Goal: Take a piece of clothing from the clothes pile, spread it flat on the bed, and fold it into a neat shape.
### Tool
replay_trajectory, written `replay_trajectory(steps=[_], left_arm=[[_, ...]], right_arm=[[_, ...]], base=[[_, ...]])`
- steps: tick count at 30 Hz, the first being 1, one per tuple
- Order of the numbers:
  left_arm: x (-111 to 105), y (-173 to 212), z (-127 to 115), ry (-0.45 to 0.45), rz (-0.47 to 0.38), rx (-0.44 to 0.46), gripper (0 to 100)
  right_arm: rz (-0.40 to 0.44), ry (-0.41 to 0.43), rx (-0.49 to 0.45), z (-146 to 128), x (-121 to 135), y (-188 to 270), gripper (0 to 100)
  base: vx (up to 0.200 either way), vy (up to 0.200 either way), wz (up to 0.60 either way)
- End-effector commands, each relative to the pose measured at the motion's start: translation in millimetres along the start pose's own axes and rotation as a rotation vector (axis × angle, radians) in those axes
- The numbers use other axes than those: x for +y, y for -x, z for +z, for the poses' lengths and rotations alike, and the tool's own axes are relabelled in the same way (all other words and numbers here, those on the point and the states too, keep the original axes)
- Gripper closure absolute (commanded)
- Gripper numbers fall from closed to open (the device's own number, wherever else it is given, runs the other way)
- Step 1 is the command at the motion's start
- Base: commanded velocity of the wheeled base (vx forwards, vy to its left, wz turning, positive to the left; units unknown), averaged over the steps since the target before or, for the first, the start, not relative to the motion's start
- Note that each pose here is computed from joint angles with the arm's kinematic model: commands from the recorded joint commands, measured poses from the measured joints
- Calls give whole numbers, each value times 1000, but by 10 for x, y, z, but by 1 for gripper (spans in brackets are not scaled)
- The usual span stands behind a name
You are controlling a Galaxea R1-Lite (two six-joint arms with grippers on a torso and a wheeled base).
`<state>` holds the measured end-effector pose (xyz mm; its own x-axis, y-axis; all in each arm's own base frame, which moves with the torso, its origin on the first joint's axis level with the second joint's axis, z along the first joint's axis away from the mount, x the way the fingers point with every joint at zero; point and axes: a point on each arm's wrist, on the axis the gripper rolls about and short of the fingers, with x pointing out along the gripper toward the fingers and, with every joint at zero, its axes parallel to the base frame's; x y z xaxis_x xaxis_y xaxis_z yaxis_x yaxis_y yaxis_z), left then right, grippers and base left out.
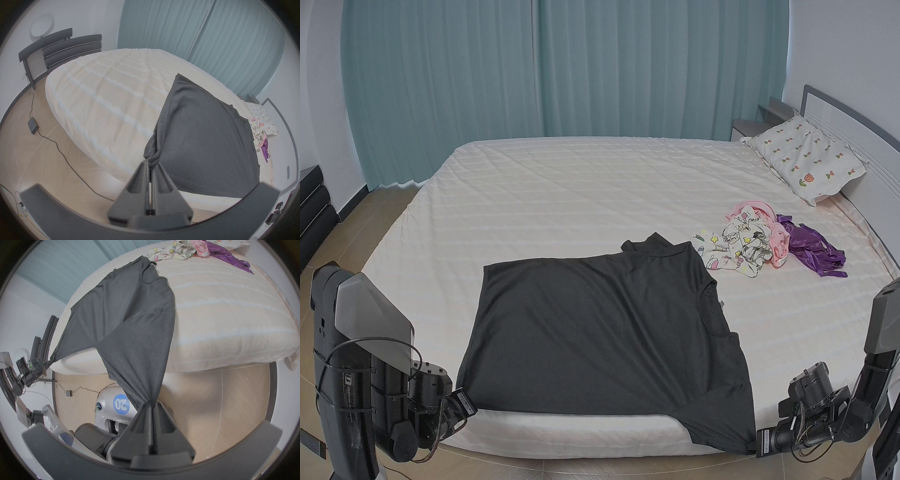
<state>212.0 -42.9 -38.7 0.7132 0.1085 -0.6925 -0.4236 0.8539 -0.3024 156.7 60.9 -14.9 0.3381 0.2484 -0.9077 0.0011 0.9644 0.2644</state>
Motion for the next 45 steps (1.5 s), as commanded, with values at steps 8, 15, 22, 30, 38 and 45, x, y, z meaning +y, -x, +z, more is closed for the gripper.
replay_trajectory(steps=[8,15,22,30,38,45], left_arm=[[84,28,-85,-58,63,69,100],[133,82,-125,-112,113,136,100],[180,153,-173,-165,162,210,100],[214,262,-271,-240,215,312,100],[215,296,-328,-277,229,351,100],[109,316,-144,-203,135,218,100]], right_arm=[[-29,46,41,-113,34,65,100],[-44,65,70,-153,41,69,100],[-52,107,100,-212,52,144,100],[-52,119,104,-223,56,166,100],[-63,120,107,-232,49,177,100],[-29,115,17,-134,90,261,100]], base=[[0,0,0],[0,0,0],[0,0,0],[0,0,0],[0,0,0],[0,0,0]])
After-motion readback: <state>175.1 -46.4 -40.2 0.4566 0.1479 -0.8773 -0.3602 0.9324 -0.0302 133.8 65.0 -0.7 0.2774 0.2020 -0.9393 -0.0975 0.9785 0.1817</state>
